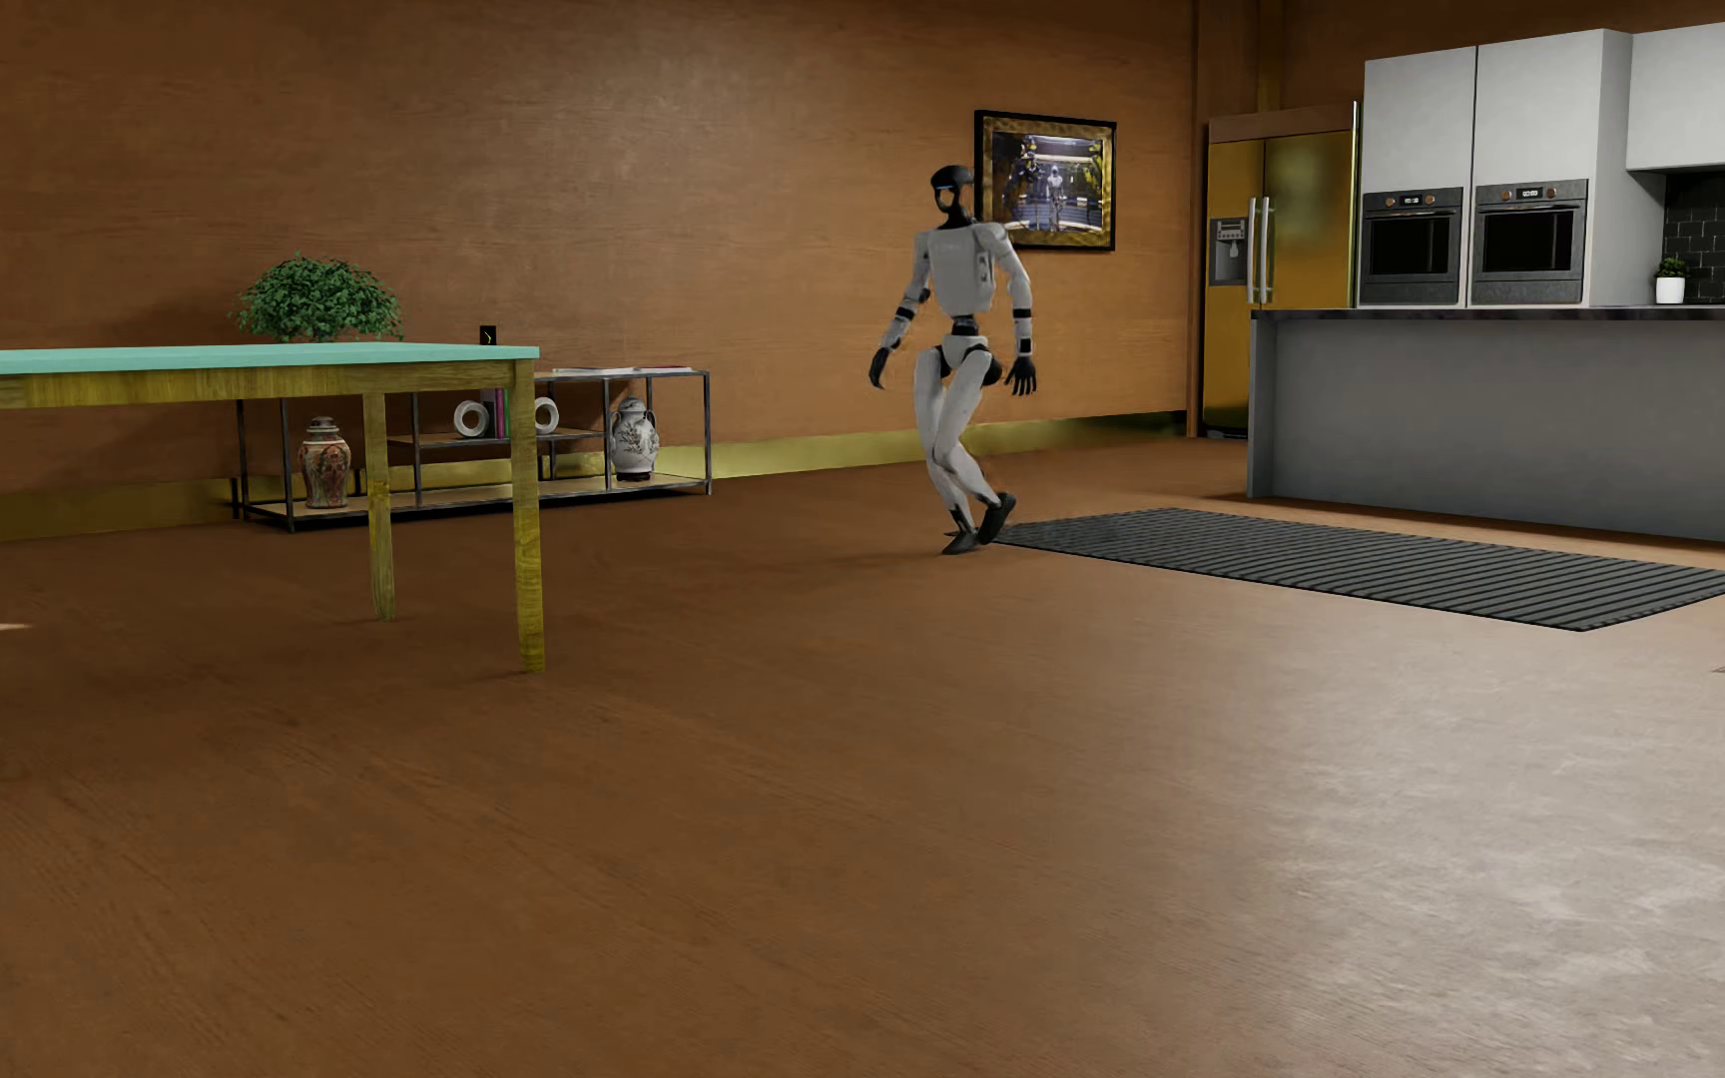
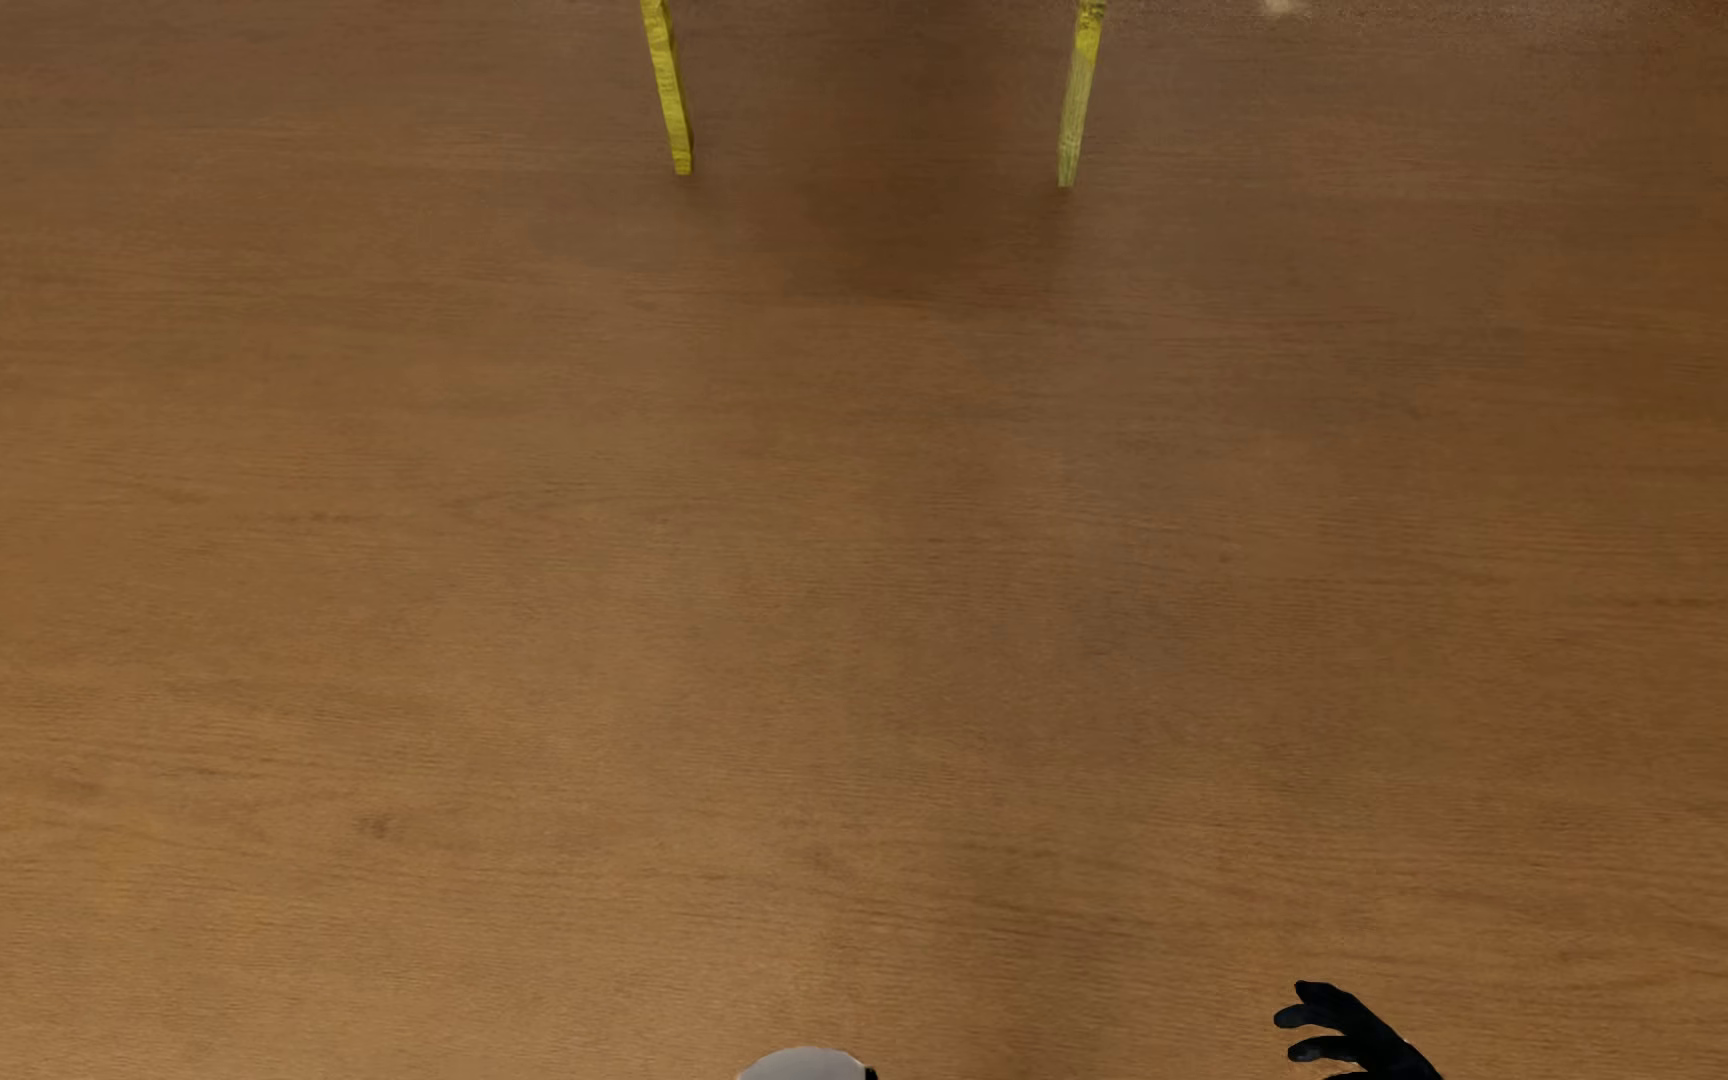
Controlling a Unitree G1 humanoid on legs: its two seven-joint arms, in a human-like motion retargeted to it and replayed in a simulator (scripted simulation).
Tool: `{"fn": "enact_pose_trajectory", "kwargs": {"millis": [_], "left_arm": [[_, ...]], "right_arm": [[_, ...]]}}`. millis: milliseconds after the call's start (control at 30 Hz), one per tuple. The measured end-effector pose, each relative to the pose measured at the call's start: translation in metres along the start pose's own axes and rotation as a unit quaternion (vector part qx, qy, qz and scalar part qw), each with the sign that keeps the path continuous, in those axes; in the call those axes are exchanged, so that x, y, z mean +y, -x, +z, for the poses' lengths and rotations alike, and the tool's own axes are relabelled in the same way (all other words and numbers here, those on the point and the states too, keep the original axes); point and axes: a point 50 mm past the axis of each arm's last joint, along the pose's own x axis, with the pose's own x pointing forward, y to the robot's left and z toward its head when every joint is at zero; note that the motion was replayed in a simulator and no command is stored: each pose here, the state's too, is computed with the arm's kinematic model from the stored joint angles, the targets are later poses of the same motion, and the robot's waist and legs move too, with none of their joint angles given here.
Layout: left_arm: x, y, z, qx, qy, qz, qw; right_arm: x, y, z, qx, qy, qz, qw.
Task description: Go to the light teal table
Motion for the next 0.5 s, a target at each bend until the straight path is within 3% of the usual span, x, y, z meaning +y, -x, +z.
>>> {"fn": "enact_pose_trajectory", "kwargs": {"millis": [133, 267, 367, 500], "left_arm": [[0.002, 0.001, -0.008, 0.013, 0.015, 0.006, 1.000], [0.016, -0.001, 0.007, -0.007, 0.024, 0.024, 0.999], [0.034, -0.004, 0.020, -0.014, -0.001, 0.040, 0.999], [0.079, 0.001, 0.068, -0.092, -0.017, 0.093, 0.991]], "right_arm": [[-0.017, -0.006, 0.049, -0.081, -0.017, -0.027, 0.996], [-0.002, -0.006, 0.052, -0.088, -0.015, -0.007, 0.996], [0.033, 0.000, 0.001, 0.001, -0.021, 0.036, 0.999], [0.073, 0.041, -0.100, 0.178, 0.030, 0.108, 0.978]]}}
